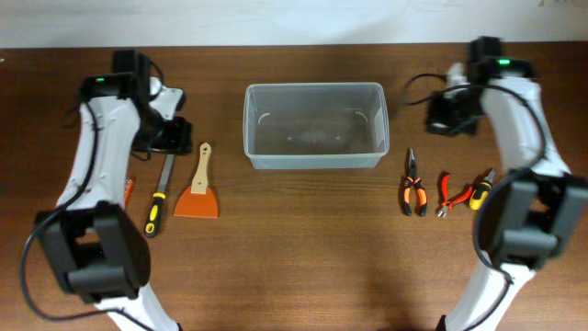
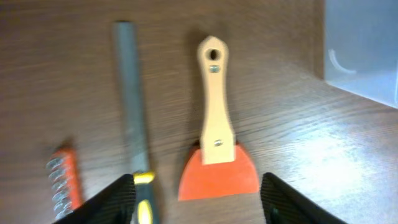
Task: Pack container
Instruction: 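Lower the left gripper and grasp the orange scraper's wooden handle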
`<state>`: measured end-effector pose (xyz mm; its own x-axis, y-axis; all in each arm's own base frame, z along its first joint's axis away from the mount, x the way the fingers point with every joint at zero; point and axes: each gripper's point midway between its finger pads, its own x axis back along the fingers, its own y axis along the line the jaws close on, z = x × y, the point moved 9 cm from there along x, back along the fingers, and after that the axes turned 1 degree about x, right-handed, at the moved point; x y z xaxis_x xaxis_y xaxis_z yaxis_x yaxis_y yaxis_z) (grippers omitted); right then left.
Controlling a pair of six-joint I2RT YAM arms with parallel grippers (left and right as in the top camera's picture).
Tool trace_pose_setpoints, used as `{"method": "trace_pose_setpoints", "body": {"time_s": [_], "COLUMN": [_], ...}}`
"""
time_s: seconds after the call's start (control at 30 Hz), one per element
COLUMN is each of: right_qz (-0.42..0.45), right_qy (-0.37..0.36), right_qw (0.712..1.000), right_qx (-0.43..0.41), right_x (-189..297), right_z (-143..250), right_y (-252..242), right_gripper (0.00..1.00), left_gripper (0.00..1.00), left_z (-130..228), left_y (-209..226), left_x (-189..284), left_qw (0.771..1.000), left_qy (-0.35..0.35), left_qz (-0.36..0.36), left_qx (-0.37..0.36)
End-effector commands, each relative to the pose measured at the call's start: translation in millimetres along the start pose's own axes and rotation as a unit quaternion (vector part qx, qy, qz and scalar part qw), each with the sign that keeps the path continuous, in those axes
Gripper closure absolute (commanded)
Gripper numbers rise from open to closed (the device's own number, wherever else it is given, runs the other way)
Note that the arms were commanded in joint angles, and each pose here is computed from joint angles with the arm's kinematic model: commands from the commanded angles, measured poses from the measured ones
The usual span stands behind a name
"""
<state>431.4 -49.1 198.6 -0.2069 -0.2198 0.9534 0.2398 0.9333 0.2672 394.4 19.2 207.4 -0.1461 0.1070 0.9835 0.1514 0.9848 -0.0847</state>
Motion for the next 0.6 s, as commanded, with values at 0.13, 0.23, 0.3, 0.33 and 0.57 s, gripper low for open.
{"method": "trace_pose_setpoints", "body": {"time_s": [0.13, 0.23, 0.3, 0.33, 0.57], "right_qz": [-0.012, -0.005, 0.018, 0.037, 0.116], "right_qy": [-0.122, -0.152, -0.164, -0.169, -0.245], "right_qw": [0.992, 0.988, 0.986, 0.985, 0.956], "right_qx": [-0.003, -0.006, -0.012, -0.019, -0.115], "right_x": [135, 167, 182, 190, 244], "right_z": [37, 56, 68, 76, 112], "right_y": [-5, -6, -9, -13, -48], "right_gripper": [0.68, 0.01, 0.01, 0.01, 0.01], "left_gripper": [0.28, 0.28, 0.27, 0.27, 0.26], "left_z": [-4, -3, -3, -4, -5], "left_y": [-14, -20, -22, -22, -18], "left_x": [-55, -72, -80, -84, -102], "left_qw": [0.997, 0.994, 0.994, 0.994, 0.993], "left_qy": [0.062, 0.088, 0.096, 0.098, 0.109], "left_qz": [0.044, 0.044, 0.037, 0.030, 0.020], "left_qx": [-0.028, -0.036, -0.040, -0.043, -0.045]}}
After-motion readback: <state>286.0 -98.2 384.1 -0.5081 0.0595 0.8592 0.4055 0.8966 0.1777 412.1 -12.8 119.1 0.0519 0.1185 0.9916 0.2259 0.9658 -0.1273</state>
